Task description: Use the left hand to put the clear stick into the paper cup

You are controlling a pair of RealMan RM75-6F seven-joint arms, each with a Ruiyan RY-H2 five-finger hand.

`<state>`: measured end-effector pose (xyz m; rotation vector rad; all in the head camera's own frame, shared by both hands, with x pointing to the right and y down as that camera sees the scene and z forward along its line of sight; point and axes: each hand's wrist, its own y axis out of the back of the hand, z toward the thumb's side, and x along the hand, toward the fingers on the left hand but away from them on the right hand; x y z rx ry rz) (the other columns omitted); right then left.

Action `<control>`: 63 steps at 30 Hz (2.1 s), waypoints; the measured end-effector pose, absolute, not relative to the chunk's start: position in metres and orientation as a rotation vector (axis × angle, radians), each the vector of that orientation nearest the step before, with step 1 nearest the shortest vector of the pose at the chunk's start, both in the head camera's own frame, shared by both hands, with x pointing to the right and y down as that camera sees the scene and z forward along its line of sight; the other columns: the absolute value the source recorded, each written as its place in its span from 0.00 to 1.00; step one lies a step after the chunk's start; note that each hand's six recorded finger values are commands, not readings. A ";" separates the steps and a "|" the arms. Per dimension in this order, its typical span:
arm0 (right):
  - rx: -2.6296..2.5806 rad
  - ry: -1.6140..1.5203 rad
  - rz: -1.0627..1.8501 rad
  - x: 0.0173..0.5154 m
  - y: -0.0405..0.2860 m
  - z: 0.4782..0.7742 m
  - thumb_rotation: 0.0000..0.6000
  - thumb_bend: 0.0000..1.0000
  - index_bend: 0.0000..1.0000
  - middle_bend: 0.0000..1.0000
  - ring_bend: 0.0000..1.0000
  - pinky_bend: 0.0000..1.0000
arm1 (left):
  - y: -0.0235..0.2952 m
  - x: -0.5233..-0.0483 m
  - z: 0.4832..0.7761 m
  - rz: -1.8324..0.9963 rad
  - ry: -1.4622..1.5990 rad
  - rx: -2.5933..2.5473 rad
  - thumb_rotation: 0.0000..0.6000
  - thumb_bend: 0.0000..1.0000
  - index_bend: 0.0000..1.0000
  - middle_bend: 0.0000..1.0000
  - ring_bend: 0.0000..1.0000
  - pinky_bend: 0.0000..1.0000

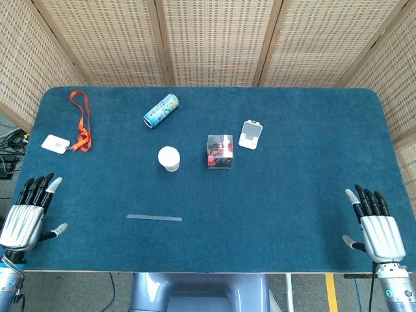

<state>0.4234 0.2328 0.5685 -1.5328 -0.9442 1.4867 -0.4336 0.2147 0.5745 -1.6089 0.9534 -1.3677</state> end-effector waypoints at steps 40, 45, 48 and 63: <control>-1.523 -0.998 1.508 0.431 0.231 0.562 1.00 0.05 0.05 0.00 0.00 0.00 | 0.197 -0.365 0.586 -1.138 0.788 -1.741 1.00 0.29 0.30 0.00 0.00 0.00; -1.525 -1.008 1.502 0.432 0.230 0.559 1.00 0.05 0.05 0.00 0.00 0.00 | 0.197 -0.335 0.599 -1.117 0.707 -1.775 1.00 0.29 0.36 0.00 0.00 0.00; -1.527 -1.013 1.500 0.432 0.230 0.558 1.00 0.05 0.05 0.00 0.00 0.00 | 0.197 -0.320 0.610 -1.136 0.667 -1.794 1.00 0.29 0.37 0.00 0.00 0.00; -1.537 -1.031 1.491 0.433 0.229 0.555 1.00 0.05 0.05 0.00 0.00 0.00 | 0.191 -0.263 0.650 -1.171 0.522 -1.859 1.00 0.33 0.44 0.00 0.00 0.00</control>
